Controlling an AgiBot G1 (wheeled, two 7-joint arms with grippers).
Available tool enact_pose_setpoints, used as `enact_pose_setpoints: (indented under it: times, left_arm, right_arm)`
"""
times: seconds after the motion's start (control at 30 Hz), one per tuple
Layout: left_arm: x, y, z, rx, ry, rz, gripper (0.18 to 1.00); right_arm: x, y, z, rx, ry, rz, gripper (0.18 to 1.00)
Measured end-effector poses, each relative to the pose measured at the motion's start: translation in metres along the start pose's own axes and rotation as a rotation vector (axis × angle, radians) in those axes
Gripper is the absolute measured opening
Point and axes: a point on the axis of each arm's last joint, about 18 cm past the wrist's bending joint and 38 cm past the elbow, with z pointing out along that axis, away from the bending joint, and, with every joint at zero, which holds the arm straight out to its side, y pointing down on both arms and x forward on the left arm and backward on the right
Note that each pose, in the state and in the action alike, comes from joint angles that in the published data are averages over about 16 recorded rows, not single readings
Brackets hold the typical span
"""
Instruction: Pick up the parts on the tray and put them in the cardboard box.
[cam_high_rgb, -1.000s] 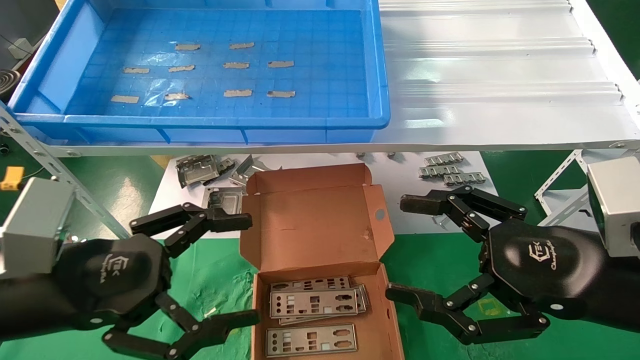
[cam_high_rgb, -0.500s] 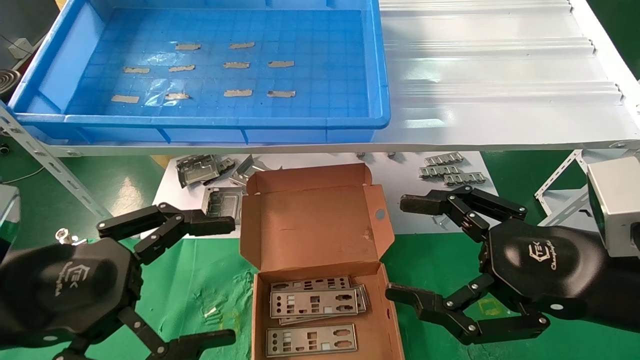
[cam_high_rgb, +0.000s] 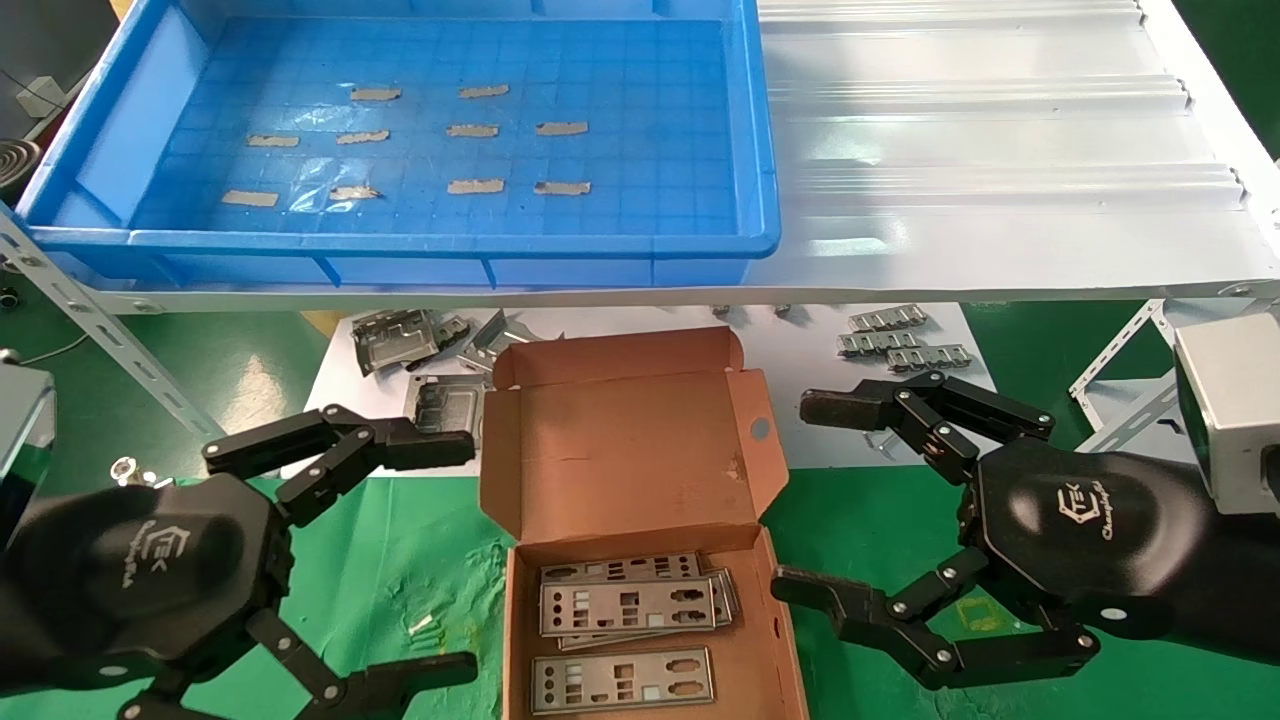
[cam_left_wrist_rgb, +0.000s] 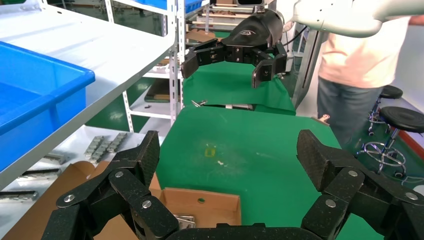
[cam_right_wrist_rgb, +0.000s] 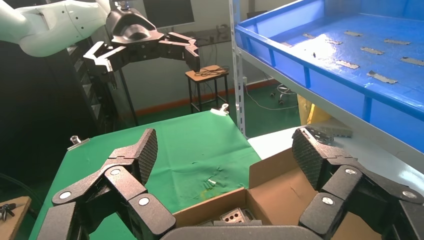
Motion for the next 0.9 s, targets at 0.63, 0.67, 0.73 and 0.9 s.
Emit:
enact_pose_setpoints:
  times: [0.63,0.67,0.73,0.9]
  left_arm:
    - [-0.0010,0.0012,0.0008,-0.001,-0.002,-0.001,1.001]
    - [-0.0010,0.0013,0.0008,-0.001,-0.002,-0.001,1.001]
    - [-0.0011,0.0013,0.0008,-0.001,-0.002,-0.001,1.001]
    - [-0.0012,0.0014,0.0009,-0.002,-0.002,-0.001,1.001]
  right_arm:
    - [0.0000,0.0000,0.0000,0.000,0.000,0.000,1.000]
    - [0.0000,0.0000,0.0000,0.000,0.000,0.000,1.000]
    - [0.0000,0.0000,0.0000,0.000,0.000,0.000,1.000]
    - [0.0000,0.0000,0.0000,0.000,0.000,0.000,1.000]
